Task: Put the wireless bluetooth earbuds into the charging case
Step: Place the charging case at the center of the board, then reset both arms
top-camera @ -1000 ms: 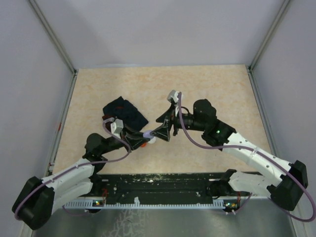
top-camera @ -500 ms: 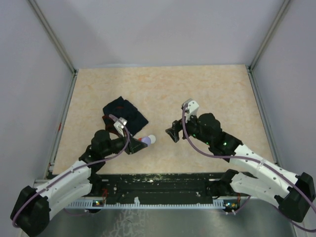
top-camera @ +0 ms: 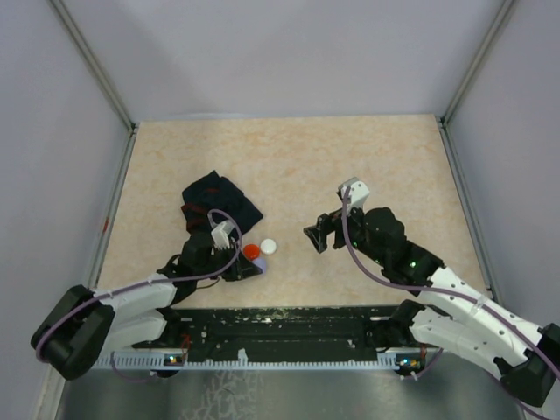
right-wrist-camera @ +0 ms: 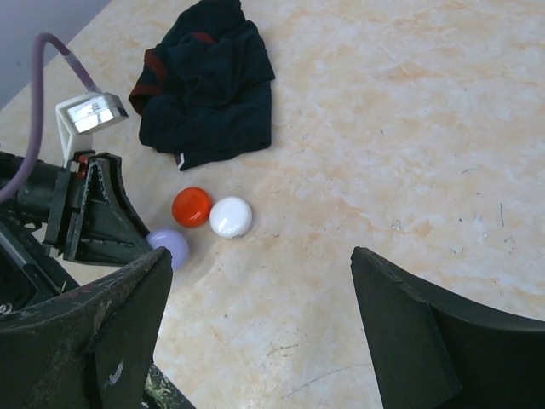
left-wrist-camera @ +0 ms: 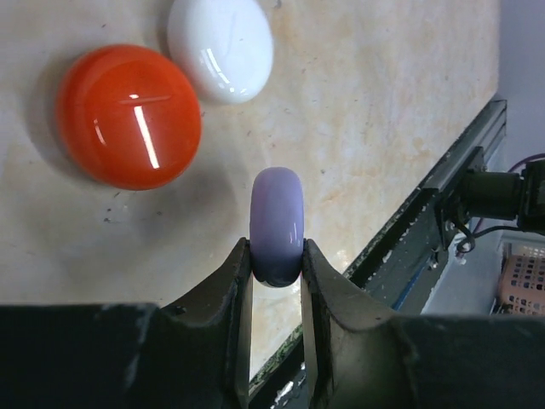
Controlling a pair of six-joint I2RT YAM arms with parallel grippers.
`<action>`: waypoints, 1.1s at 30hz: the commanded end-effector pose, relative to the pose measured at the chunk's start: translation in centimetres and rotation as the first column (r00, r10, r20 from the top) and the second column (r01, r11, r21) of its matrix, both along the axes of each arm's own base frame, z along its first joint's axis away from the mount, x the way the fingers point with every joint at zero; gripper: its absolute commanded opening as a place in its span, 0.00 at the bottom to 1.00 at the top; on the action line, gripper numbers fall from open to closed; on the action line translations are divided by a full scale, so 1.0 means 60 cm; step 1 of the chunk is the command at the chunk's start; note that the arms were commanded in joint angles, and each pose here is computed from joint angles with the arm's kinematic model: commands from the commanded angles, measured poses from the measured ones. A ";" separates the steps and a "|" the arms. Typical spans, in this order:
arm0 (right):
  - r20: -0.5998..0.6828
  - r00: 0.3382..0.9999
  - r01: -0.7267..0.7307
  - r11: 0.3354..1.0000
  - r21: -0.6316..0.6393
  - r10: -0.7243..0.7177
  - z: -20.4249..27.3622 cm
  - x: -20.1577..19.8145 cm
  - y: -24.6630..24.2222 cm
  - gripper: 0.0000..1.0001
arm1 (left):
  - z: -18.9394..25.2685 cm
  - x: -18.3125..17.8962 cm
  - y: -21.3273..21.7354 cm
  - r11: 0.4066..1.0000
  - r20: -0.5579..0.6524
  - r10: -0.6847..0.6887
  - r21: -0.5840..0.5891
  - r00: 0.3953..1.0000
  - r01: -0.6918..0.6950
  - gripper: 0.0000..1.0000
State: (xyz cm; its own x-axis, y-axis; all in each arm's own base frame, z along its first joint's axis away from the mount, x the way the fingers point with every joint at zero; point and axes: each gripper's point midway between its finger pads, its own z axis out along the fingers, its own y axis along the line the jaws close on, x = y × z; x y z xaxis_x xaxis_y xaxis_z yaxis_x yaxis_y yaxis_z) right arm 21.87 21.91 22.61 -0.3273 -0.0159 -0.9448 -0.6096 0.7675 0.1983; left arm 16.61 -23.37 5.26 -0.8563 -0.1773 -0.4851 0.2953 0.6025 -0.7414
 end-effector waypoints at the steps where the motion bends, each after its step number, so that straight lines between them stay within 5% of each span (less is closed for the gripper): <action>1: 0.007 0.999 0.036 0.999 0.020 -0.037 0.009 0.001 -0.013 0.86 | 0.003 0.027 -0.011 0.999 0.028 0.036 0.004 0.999 -0.036 0.21; 12: 0.011 0.997 0.077 0.997 0.010 -0.077 0.017 0.000 -0.032 0.86 | -0.009 0.034 -0.014 0.995 -0.026 0.038 0.089 0.999 -0.036 0.44; 21: 0.010 0.991 0.131 0.991 -0.023 -0.131 0.022 0.003 -0.053 0.86 | 0.027 0.037 0.032 0.971 0.006 0.136 0.199 0.991 -0.134 0.71; 28: 0.031 0.966 0.260 0.964 -0.062 -0.258 0.040 0.009 -0.102 0.87 | 0.126 0.049 0.097 0.928 0.184 0.243 0.242 0.952 -0.283 0.87; 30: 0.043 0.953 0.301 0.951 -0.067 -0.299 0.048 0.009 -0.120 0.91 | 0.160 0.048 0.122 0.911 0.249 0.273 0.243 0.929 -0.333 0.97; 33: 0.052 0.925 0.380 0.922 -0.082 -0.376 0.056 0.009 -0.152 0.98 | 0.223 0.048 0.160 0.887 0.366 0.333 0.193 0.869 -0.421 1.00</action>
State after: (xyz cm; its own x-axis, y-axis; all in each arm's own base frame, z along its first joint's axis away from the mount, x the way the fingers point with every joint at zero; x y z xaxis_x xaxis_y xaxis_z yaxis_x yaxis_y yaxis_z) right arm 21.87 15.73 22.51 -0.3560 -0.0481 -0.9332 -0.4019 0.9095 0.1065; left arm 19.83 -17.83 16.14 -0.6487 -0.2994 -0.6997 0.2362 0.7948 -0.5590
